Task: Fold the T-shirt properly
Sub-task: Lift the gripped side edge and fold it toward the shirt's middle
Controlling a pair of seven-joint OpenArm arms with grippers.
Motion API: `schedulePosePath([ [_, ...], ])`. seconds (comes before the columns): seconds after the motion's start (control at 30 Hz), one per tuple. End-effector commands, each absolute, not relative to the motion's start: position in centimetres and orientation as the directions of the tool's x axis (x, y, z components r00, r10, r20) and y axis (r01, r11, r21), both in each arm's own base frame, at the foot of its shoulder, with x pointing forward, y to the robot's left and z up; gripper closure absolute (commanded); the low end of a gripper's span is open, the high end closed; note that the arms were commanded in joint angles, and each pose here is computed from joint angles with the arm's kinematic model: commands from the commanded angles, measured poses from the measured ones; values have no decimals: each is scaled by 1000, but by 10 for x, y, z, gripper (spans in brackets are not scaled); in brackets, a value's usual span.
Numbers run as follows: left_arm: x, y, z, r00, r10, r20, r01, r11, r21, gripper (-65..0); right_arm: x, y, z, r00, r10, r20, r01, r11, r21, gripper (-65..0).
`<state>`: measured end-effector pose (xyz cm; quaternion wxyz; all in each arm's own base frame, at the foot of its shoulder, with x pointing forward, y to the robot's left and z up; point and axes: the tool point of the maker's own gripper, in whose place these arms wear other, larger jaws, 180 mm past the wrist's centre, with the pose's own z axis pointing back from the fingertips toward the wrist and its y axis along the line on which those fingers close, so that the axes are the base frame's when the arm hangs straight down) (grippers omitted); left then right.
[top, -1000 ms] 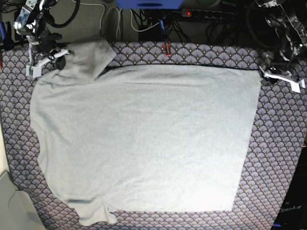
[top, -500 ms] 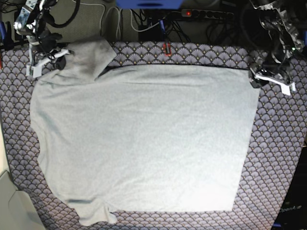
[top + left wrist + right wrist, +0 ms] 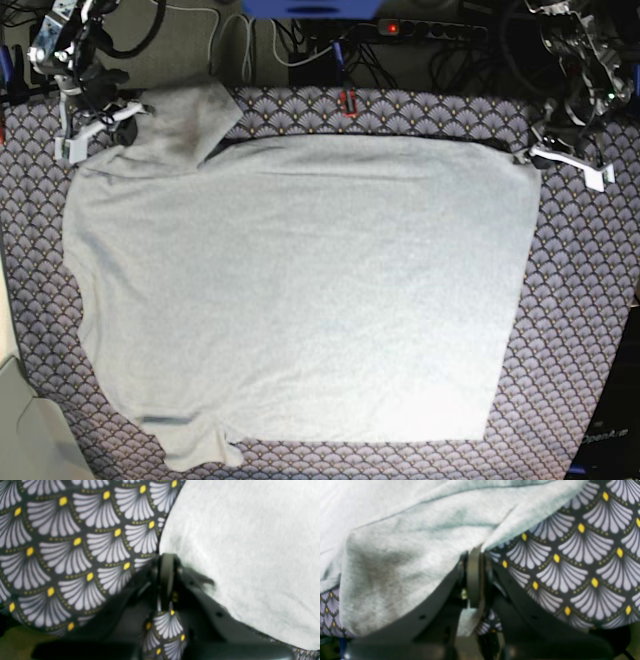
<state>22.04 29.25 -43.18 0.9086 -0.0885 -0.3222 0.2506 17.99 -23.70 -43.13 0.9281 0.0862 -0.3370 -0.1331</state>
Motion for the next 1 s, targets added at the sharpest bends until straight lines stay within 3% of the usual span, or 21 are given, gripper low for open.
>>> schedulePosePath([
  [0.0, 218, 293, -432, 685, 503, 527, -396, 864, -310, -9, 170, -238, -436, 773, -279, 569, 180, 958, 225, 0],
  [0.5, 270, 292, -356, 566, 419, 710, -297, 907, -298, -9, 200, -250, -404, 740, -166, 652, 87, 985, 151, 0],
  [0.77, 304, 294, -330, 506, 408, 760, -266, 912, -313, -9, 252, -269, -365, 651, -98, 752, 46, 995, 90, 0],
  [0.97, 333, 285, -320, 517, 323, 793, -235, 944, -232, -9, 295, -277, -333, 575, -60, 816, 17, 998, 61, 0],
])
